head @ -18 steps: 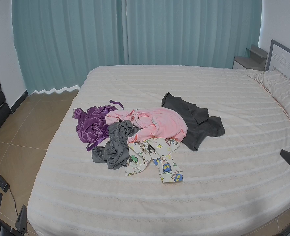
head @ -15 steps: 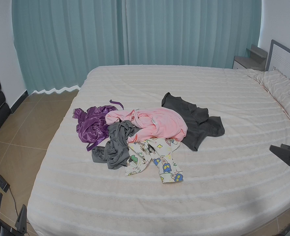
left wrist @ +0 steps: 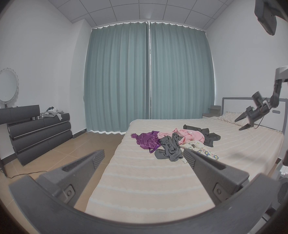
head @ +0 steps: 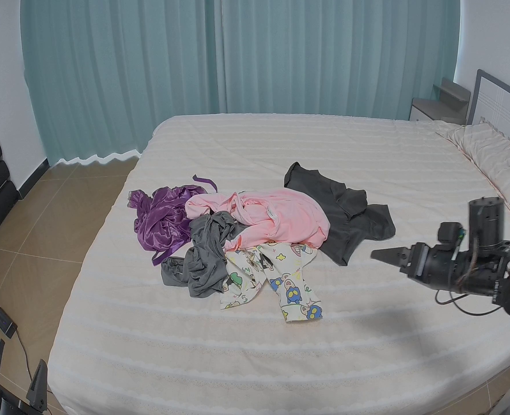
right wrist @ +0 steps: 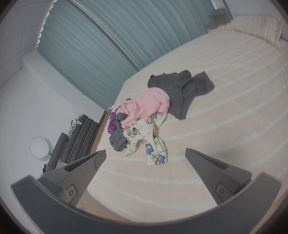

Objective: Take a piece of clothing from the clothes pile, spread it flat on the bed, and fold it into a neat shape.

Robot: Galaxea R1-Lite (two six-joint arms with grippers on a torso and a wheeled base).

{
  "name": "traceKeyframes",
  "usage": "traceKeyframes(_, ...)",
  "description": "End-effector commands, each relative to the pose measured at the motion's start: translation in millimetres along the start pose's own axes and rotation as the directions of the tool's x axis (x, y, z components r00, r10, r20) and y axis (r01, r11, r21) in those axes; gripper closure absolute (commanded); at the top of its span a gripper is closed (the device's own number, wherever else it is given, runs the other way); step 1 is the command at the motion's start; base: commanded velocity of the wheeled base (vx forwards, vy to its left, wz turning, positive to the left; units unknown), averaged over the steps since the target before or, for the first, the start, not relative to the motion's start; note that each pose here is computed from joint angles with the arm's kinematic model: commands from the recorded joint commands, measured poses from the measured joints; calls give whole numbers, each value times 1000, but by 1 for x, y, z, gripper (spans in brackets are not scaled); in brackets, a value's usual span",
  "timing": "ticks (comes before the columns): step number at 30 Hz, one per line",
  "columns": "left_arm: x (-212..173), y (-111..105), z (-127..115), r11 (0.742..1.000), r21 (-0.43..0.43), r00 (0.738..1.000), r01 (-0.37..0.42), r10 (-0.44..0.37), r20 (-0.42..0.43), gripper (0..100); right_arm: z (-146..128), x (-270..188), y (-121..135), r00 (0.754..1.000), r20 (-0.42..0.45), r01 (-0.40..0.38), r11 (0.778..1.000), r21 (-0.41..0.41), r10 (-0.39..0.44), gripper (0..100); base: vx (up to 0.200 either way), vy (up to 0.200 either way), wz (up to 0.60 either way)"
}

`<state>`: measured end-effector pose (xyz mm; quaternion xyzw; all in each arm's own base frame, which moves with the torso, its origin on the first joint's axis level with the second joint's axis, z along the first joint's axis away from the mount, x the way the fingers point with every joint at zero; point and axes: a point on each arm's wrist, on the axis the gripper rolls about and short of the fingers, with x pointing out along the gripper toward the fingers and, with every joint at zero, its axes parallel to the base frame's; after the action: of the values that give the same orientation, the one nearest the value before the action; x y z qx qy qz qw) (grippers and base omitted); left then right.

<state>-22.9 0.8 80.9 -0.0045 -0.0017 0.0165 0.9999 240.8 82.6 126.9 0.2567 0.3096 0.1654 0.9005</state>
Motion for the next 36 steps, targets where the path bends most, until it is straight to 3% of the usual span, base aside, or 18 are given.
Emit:
traceKeyframes(1, 0, 0, -5, 1000, 0, 1000, -1, 1, -2, 0, -72, 144, -19, 979, -177, 109, 992, 59, -97, 0, 0, 0, 0)
traceKeyframes(10, 0, 0, -5, 1000, 0, 1000, -1, 1, -2, 0, -97, 170, -6, 970, -229, 85, 996, -10, -85, 0, 0, 0, 0)
traceKeyframes(15, 0, 0, -5, 1000, 0, 1000, -1, 1, -2, 0, -107, 179, -8, 965, -245, 70, 993, -92, -91, 0, 0, 0, 0)
traceKeyframes(21, 0, 0, -5, 1000, 0, 1000, -1, 1, -2, 0, -101, 190, -9, 973, -197, 83, 979, -188, -120, 0, 0, 0, 0)
traceKeyframes(35, 0, 0, -5, 1000, 0, 1000, -1, 1, -2, 0, -106, 222, -6, 973, -170, 98, 947, -306, -156, 0, 0, 0, 0)
traceKeyframes(36, 0, 0, -5, 1000, 0, 1000, -1, 1, -2, 0, -108, 223, -6, 970, -181, 101, 942, -319, -165, 100, 0, 0, 0)
